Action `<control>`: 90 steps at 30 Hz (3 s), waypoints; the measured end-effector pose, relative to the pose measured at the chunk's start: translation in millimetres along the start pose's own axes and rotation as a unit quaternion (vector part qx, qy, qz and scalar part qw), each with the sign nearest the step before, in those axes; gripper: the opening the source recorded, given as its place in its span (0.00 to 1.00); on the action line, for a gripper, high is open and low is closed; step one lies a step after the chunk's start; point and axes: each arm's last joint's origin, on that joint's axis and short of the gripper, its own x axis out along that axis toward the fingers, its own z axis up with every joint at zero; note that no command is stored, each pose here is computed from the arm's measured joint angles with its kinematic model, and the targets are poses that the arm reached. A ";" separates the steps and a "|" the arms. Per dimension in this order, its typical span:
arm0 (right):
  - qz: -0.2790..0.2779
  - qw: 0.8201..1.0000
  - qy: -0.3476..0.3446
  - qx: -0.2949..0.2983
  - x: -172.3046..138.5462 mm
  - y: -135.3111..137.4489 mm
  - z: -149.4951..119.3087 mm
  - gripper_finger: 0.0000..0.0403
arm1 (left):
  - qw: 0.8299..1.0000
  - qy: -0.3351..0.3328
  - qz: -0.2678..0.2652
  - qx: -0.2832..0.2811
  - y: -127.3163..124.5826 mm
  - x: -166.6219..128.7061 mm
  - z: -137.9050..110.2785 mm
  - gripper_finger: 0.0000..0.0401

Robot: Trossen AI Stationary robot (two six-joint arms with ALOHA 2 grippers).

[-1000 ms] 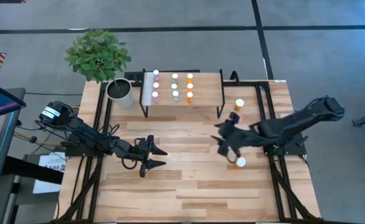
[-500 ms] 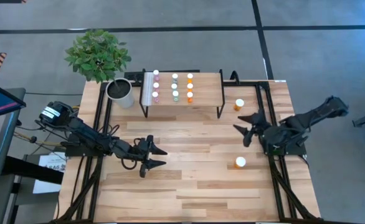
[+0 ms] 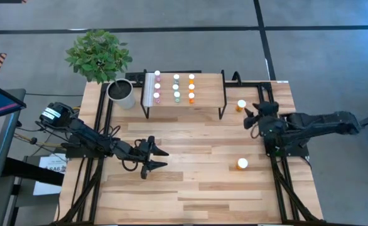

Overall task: Pick and place medicine bottles onto shelf by color
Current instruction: Put the top big orange pill bottle on the shelf

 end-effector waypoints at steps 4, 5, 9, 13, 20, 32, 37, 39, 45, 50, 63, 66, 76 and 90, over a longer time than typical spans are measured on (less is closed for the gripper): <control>-0.051 0.998 0.022 -0.003 12.9 -1.3 -0.8 0.62 | 1.000 0.000 0.000 0.000 -0.1 0.0 0.0 0.51; -0.060 0.998 0.027 -0.003 16.0 -0.8 -0.8 0.62 | 1.000 -0.001 0.000 0.000 0.0 0.0 0.1 0.51; -0.081 0.995 0.052 0.002 29.5 2.3 -1.3 0.62 | 1.000 -0.001 0.000 -0.001 -0.1 0.0 0.2 0.51; -0.099 0.991 0.085 -0.009 43.8 4.2 -3.6 0.62 | 1.000 -0.001 0.000 -0.001 0.0 0.0 0.2 0.51; -0.085 0.994 0.068 -0.004 65.3 5.5 -15.3 0.62 | 1.000 0.000 -0.001 -0.004 -0.1 0.0 0.1 0.51; -0.043 0.998 0.028 0.032 70.5 -9.6 -32.0 0.62 | 1.000 0.000 -0.001 -0.005 -0.1 0.0 -0.1 0.51; -0.050 0.998 0.030 0.031 71.4 -11.6 -31.8 0.62 | 1.000 0.000 0.000 -0.005 -0.1 0.0 -0.1 0.51; -0.050 0.998 0.029 0.032 71.5 -11.8 -31.6 0.62 | 1.000 0.001 0.000 -0.005 -0.1 0.0 -0.1 0.51; -0.033 0.998 0.040 0.035 72.3 -11.9 -32.0 0.64 | 1.000 0.002 0.001 -0.005 0.1 0.0 -0.5 0.51; -0.019 0.997 0.058 0.043 75.6 -14.7 -32.4 0.73 | 1.000 0.000 0.007 -0.005 0.5 0.0 -0.3 0.51; -0.056 0.993 0.063 0.080 89.9 -18.9 -33.0 0.93 | 1.000 -0.001 0.010 0.000 0.7 0.0 -0.3 0.51; -0.062 0.993 0.062 0.076 96.5 -18.4 -33.2 0.93 | 1.000 0.000 0.010 0.000 0.7 0.0 -0.5 0.51; -0.099 0.990 0.081 0.062 119.9 -21.9 -40.8 0.93 | 1.000 0.001 0.011 0.000 0.8 0.0 -0.7 0.51; -0.107 0.989 0.095 0.035 144.1 -17.4 -54.7 0.89 | 1.000 0.001 0.011 0.001 0.9 0.0 -0.7 0.51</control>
